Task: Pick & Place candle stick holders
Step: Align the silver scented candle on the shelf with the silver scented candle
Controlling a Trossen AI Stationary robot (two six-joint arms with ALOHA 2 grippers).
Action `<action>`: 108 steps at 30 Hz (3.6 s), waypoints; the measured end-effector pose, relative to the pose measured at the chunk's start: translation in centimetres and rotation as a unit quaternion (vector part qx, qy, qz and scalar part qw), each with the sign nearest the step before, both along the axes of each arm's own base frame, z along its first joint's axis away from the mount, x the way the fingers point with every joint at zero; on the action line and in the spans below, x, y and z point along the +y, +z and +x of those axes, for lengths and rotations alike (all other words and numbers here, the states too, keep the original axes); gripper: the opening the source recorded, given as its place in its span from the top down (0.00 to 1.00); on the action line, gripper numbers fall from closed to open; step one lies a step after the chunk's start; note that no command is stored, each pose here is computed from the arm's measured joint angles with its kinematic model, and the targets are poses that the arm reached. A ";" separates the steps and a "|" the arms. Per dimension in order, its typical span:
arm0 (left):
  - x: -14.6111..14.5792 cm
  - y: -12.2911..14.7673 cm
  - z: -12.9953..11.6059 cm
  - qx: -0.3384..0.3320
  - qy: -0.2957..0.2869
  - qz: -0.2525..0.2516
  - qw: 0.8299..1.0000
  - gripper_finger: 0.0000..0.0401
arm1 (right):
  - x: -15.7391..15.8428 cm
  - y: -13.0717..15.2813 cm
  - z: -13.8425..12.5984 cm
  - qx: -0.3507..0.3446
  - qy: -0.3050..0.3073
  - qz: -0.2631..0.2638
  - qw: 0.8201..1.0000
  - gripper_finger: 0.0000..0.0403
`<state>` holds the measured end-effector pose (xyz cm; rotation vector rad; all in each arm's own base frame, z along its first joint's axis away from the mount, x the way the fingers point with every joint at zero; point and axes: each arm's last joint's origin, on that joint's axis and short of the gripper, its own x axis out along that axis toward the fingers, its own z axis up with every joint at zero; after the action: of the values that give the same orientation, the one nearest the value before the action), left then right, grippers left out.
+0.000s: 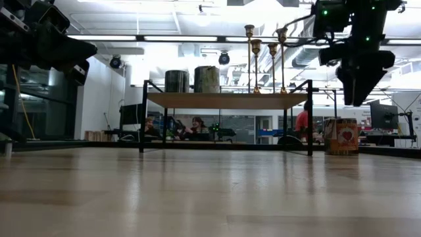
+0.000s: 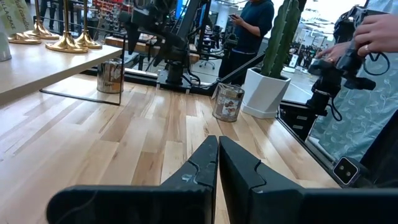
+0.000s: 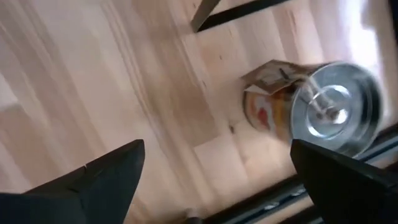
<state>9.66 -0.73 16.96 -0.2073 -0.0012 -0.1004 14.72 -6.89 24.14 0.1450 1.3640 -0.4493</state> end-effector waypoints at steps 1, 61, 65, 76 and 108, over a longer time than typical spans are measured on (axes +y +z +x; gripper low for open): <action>0.0 0.0 0.0 0.000 0.000 0.000 1.000 0.97 | -0.1 -0.1 -0.1 -0.005 -0.014 0.008 1.000 0.01; 0.0 0.0 0.0 0.000 0.000 0.000 1.000 0.97 | -5.1 -0.4 -1.6 -0.206 -0.771 0.043 0.601 0.01; 0.0 0.0 0.0 0.000 0.000 0.000 1.000 0.97 | -5.8 -1.0 -0.9 -0.213 -0.786 0.042 0.579 0.01; 0.0 0.0 0.0 0.000 0.000 0.000 1.000 0.97 | -7.1 -2.1 -0.5 -0.210 -0.820 0.023 0.532 0.01; 0.0 0.0 0.0 0.000 0.000 0.000 1.000 0.97 | -9.3 -4.7 -0.5 -0.145 -0.847 0.031 0.510 0.09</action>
<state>9.66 -0.73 16.96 -0.2070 -0.0010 -0.1004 14.26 -16.17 19.44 1.6374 0.4262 -1.8922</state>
